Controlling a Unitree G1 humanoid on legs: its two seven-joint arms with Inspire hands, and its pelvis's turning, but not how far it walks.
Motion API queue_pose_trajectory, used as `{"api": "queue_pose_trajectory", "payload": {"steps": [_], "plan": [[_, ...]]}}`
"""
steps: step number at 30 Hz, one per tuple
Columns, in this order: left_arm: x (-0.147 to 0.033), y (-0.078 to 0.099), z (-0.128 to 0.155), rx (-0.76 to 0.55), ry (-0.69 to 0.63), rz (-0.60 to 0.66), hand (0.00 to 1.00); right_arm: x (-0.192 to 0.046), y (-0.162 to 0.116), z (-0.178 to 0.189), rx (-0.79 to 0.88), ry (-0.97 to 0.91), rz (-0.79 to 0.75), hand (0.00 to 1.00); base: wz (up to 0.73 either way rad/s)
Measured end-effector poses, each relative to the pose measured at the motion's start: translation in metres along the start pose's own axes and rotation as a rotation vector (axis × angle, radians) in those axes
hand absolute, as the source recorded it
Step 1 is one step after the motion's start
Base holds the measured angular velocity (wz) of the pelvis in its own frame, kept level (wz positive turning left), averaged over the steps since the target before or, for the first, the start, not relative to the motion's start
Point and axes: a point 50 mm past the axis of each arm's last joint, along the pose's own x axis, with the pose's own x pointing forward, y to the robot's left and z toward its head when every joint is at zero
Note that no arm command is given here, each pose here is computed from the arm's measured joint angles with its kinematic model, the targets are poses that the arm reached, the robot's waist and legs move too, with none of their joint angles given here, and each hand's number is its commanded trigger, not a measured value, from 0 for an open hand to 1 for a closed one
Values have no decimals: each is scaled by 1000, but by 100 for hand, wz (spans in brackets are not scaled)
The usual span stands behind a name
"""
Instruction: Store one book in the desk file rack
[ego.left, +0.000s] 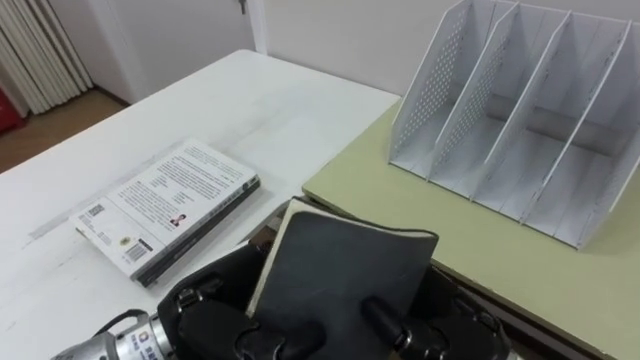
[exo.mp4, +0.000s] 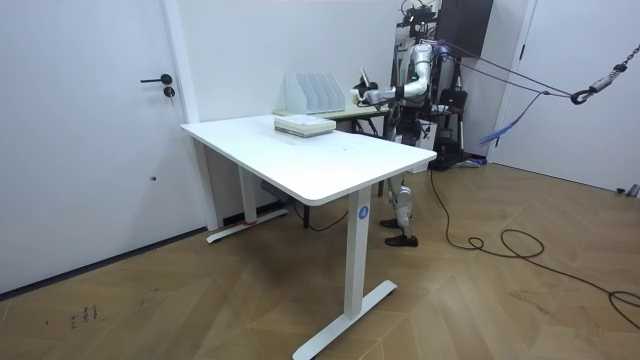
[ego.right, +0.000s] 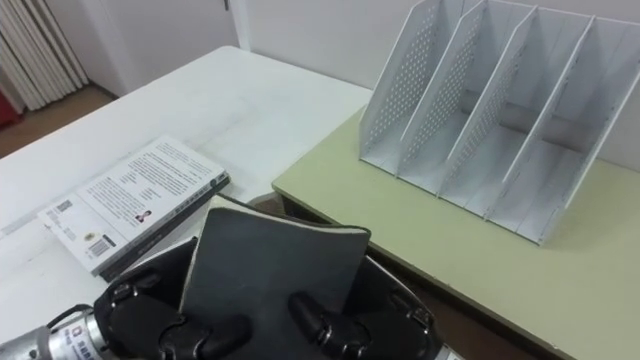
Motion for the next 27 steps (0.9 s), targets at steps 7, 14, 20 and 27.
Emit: {"api": "queue_pose_trajectory", "payload": {"steps": [7, 14, 20, 27], "plan": [[-4, 7, -7, -29, 15, 54, 0, -2, -1, -1, 12, 35, 5, 100, 0], [-9, 13, -14, -59, 31, 97, 0, -3, -1, -1, 12, 47, 4, 100, 0], [-14, 18, -21, -45, 82, 133, 0, -3, -2, -2, -32, 84, -8, 100, 0], [-17, 23, -35, -64, 106, 194, 0, -7, -7, 2, -97, 114, -46, 100, 0]]}}
